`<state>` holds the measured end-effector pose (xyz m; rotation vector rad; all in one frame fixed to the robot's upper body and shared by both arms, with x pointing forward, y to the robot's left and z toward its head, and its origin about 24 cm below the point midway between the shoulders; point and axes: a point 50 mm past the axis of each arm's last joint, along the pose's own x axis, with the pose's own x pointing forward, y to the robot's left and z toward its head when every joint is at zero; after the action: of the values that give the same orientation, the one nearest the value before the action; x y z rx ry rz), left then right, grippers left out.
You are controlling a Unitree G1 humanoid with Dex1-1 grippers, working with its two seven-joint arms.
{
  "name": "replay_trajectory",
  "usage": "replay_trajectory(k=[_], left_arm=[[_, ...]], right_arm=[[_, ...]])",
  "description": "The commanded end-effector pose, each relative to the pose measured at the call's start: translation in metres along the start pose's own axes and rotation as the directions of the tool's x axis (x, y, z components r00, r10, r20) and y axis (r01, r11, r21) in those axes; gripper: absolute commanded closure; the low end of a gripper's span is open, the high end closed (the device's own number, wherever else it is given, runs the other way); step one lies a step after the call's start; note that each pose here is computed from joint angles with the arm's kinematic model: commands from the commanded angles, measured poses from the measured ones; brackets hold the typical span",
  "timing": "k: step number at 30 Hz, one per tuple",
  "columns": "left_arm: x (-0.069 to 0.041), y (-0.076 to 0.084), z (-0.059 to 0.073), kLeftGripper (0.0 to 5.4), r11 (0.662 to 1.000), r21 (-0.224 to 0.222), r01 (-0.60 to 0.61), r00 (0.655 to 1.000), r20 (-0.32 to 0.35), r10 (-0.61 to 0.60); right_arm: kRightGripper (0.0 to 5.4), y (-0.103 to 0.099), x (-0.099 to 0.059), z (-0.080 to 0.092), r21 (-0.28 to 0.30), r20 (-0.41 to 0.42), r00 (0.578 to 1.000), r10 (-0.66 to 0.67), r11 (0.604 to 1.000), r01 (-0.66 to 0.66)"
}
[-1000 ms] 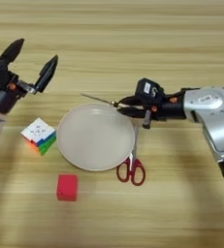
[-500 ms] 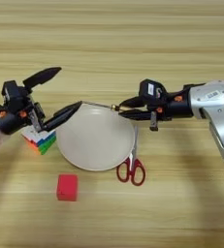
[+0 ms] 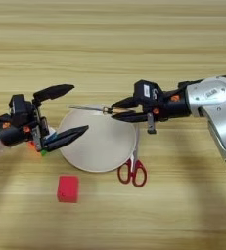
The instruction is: Move the objects on the table
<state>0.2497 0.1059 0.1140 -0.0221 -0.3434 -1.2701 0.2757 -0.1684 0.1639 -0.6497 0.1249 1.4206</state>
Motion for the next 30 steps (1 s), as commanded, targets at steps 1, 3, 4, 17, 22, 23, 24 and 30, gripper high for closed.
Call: replay_trajectory(k=[1, 3, 4, 17, 22, 23, 24, 30], left_arm=[[0.002, -0.002, -0.001, 0.0, 1.0, -0.002, 0.011, 1.0, 0.002, -0.011], [0.002, -0.003, -0.002, 0.0, 1.0, -0.004, 0.013, 1.0, 0.001, -0.013], [0.002, -0.003, -0.002, 0.0, 1.0, -0.004, 0.013, 1.0, 0.001, -0.013], [0.003, -0.006, -0.002, 0.0, 0.999, -0.016, 0.034, 0.999, -0.005, -0.034], [0.002, -0.007, -0.002, 0.0, 0.998, -0.017, 0.056, 0.998, -0.013, -0.056], [0.002, -0.007, -0.002, 0.0, 0.998, -0.016, 0.056, 0.998, -0.015, -0.056], [0.001, -0.007, -0.002, 0.0, 0.998, -0.016, 0.055, 0.998, -0.016, -0.056], [-0.001, -0.009, -0.002, 0.0, 0.998, -0.019, 0.065, 0.998, -0.023, -0.065]], right_arm=[[4.51, 0.004, 0.0, 0.004, -0.01, 0.009, 0.999, 0.031, 0.999, -0.031], [4.51, 0.007, 0.0, 0.004, -0.01, 0.016, 0.999, 0.043, 0.999, -0.043], [4.51, 0.008, 0.0, 0.005, -0.011, 0.019, 0.999, 0.049, 0.999, -0.048], [4.51, 0.013, 0.001, 0.013, -0.011, 0.068, 0.995, 0.073, 0.997, -0.072], [4.51, 0.013, 0.002, 0.018, -0.016, 0.095, 0.993, 0.07, 0.998, -0.068], [4.51, 0.012, 0.002, 0.019, -0.016, 0.098, 0.993, 0.068, 0.998, -0.067], [4.51, 0.012, 0.003, 0.019, -0.017, 0.1, 0.993, 0.067, 0.998, -0.066], [4.51, 0.013, 0.005, 0.023, -0.014, 0.118, 0.991, 0.064, 0.998, -0.063]])
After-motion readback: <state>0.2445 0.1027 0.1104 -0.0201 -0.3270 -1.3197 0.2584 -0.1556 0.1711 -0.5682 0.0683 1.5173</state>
